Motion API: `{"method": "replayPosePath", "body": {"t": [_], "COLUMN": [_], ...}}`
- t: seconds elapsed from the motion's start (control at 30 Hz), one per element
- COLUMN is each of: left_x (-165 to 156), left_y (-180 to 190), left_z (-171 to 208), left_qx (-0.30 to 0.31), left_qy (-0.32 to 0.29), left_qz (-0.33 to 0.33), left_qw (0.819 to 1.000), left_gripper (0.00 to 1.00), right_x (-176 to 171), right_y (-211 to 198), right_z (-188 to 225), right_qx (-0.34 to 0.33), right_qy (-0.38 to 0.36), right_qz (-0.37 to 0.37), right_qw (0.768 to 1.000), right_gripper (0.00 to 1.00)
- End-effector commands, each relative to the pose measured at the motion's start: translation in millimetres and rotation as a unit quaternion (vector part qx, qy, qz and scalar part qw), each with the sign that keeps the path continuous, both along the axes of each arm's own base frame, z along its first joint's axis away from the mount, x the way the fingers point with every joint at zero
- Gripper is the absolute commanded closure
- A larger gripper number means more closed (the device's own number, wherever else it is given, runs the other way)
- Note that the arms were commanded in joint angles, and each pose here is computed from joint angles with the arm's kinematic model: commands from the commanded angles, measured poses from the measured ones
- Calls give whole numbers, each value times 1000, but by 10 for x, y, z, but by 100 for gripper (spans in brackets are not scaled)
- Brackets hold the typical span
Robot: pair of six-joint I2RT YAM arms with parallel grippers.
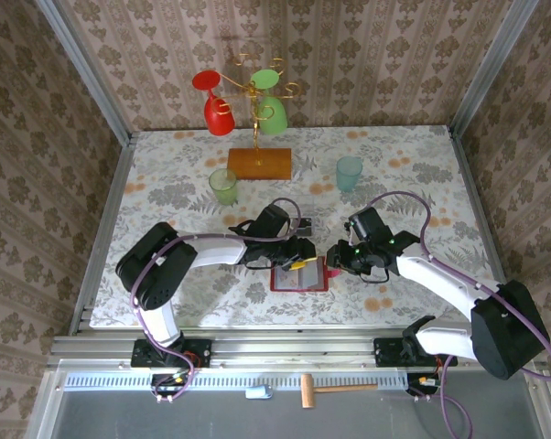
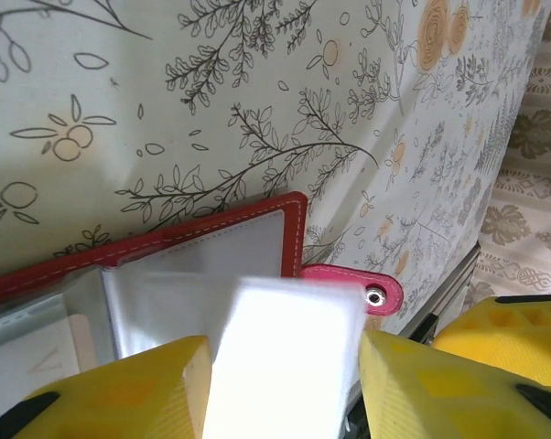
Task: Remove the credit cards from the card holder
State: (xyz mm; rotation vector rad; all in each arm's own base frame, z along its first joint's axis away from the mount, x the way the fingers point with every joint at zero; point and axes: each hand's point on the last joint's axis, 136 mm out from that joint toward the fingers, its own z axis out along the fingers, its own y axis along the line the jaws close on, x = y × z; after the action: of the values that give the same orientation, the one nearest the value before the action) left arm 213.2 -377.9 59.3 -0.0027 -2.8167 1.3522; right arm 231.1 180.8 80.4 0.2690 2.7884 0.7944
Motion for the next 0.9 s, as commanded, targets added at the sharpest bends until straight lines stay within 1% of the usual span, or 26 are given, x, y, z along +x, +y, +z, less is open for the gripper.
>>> {"method": "replayPosePath", "body": {"t": [0.0, 0.33, 0.87], "left_x": [-1, 15, 43], "left_y": [-99, -72, 311], "left_z": [55, 63, 131], "left_qx": [-11, -10, -5], "left_qy": [1, -2, -19], "left_qz": [-11, -6, 40], "left_qw": [1000, 1000, 999], "left_gripper": [52, 51, 54], "right_x": [-47, -32, 60], "right_y": [-33, -19, 163], "right_z": [39, 41, -24], "right_qx": [-1, 2, 30], "right_qy": [-2, -3, 14], "right_qz": [6, 7, 16], "right_qw": [1000, 1000, 999], "right_gripper": [70, 70, 70]}}
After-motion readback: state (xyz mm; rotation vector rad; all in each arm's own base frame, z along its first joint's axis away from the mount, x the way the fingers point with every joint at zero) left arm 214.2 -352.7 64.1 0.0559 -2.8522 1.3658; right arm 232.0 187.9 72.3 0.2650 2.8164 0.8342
